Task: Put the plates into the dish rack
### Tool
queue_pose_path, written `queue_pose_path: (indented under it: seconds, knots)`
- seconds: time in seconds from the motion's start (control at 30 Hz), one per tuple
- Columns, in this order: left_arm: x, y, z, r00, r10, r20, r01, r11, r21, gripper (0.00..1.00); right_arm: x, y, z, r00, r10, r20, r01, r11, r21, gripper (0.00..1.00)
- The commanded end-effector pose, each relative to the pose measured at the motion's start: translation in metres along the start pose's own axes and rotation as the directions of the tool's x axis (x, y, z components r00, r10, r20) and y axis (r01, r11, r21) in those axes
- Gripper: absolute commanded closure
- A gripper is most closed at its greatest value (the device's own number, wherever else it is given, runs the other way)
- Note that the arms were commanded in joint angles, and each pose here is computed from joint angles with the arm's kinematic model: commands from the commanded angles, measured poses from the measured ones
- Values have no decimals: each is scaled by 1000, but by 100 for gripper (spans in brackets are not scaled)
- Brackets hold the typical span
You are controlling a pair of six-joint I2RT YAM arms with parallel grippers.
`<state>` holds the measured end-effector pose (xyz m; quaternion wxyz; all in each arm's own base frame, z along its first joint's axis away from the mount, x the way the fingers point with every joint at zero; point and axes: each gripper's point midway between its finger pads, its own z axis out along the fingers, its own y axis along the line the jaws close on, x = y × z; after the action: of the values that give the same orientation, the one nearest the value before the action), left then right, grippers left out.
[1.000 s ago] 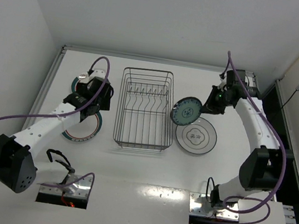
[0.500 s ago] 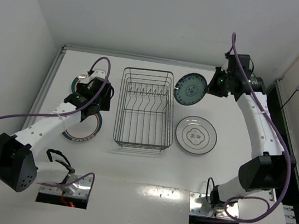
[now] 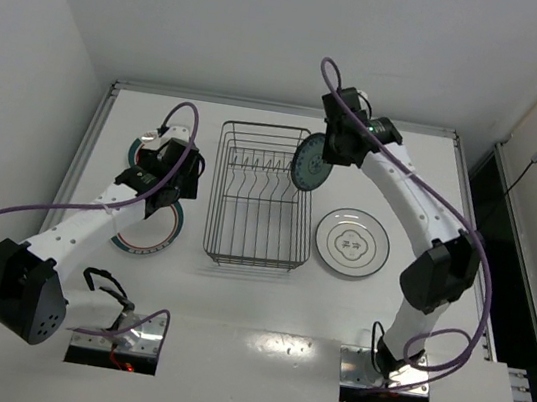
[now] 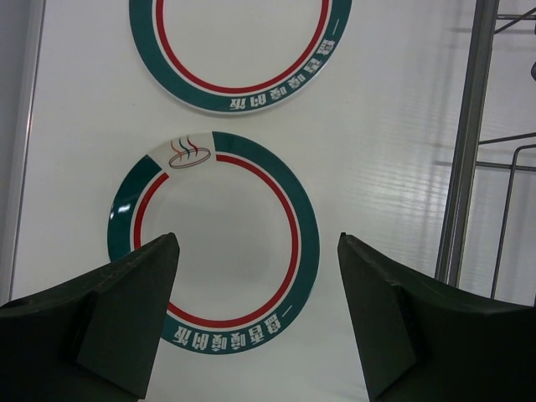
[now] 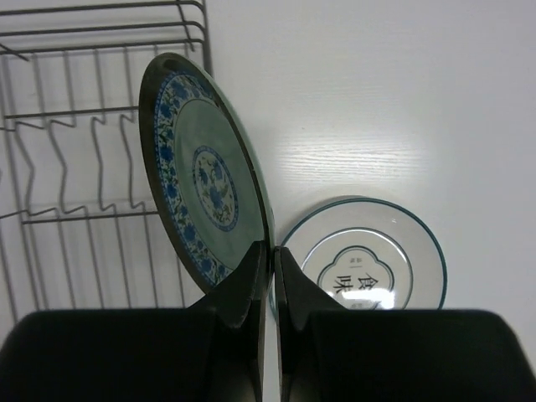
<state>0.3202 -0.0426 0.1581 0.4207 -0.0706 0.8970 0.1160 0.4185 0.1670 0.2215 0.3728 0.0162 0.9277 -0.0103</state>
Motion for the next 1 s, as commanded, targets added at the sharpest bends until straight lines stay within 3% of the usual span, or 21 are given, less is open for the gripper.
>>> queue_pose_path:
  seconds: [0.0, 0.37, 0.77, 0.97]
  knots:
    - [-14, -3, -4, 999, -24, 35, 24, 1000, 7, 26, -15, -16, -2, 998, 10, 66, -20, 990, 138, 100]
    - [-18, -3, -5, 999, -29, 42, 29, 1000, 10, 26, -5, 7, 27, 996, -80, 43, 68, 971, 230, 100]
    - [-18, -3, -5, 999, -29, 42, 29, 1000, 10, 26, 17, 52, 47, 985, -172, -17, 172, 968, 181, 100]
    - [-18, -3, -5, 999, -29, 42, 29, 1000, 10, 26, 31, 57, 54, 982, -181, -60, 188, 971, 146, 95]
